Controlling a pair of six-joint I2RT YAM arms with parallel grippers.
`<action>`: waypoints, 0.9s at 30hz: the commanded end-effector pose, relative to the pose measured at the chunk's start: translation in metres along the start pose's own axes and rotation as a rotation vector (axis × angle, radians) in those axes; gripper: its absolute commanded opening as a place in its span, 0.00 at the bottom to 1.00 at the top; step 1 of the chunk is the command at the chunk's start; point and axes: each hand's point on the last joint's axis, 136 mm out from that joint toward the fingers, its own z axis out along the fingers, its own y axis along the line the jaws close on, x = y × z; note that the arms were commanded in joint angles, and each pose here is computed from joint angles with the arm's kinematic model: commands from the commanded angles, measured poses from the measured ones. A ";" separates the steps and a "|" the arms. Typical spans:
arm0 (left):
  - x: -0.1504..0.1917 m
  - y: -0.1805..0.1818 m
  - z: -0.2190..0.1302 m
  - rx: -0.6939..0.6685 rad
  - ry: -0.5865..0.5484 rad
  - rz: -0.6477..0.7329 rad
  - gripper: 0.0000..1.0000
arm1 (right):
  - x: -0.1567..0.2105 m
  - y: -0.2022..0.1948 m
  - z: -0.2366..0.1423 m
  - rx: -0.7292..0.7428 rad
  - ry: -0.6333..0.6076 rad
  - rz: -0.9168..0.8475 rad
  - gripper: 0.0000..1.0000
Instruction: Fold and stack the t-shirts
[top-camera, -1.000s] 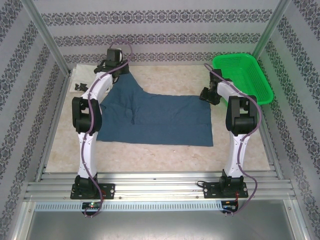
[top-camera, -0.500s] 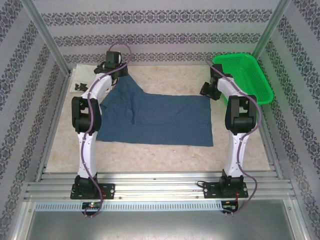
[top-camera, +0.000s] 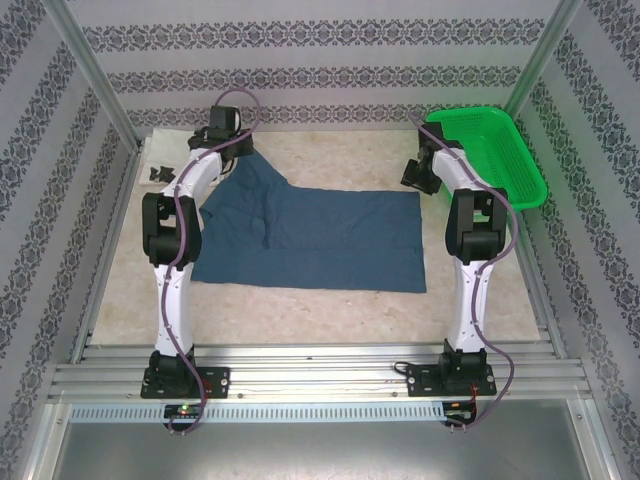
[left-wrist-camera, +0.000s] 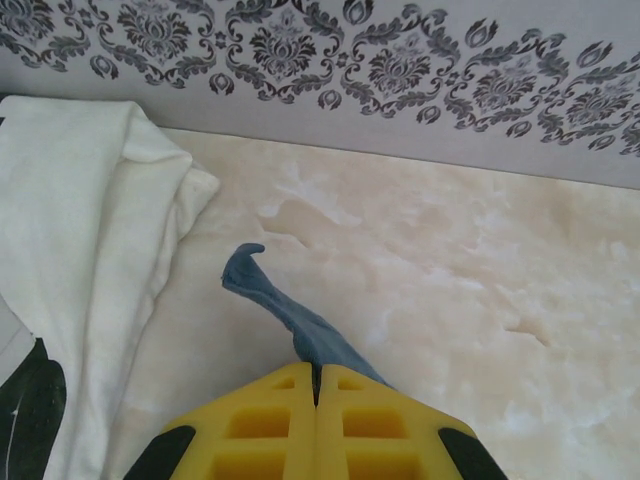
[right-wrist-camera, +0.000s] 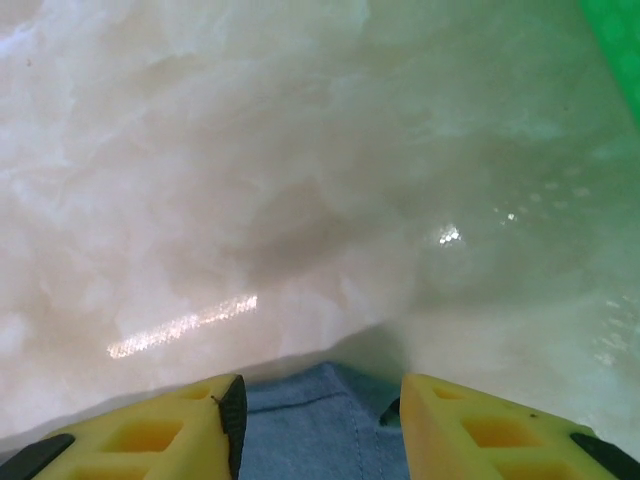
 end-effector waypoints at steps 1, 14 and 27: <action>-0.025 -0.005 -0.017 0.034 -0.066 0.008 0.00 | 0.021 -0.005 0.006 0.055 0.078 -0.023 0.45; -0.026 -0.006 -0.026 0.049 -0.080 -0.003 0.00 | 0.032 -0.013 -0.005 0.185 0.045 -0.115 0.46; -0.024 -0.003 -0.026 0.048 -0.076 -0.007 0.00 | 0.015 -0.012 0.005 0.224 0.060 -0.150 0.46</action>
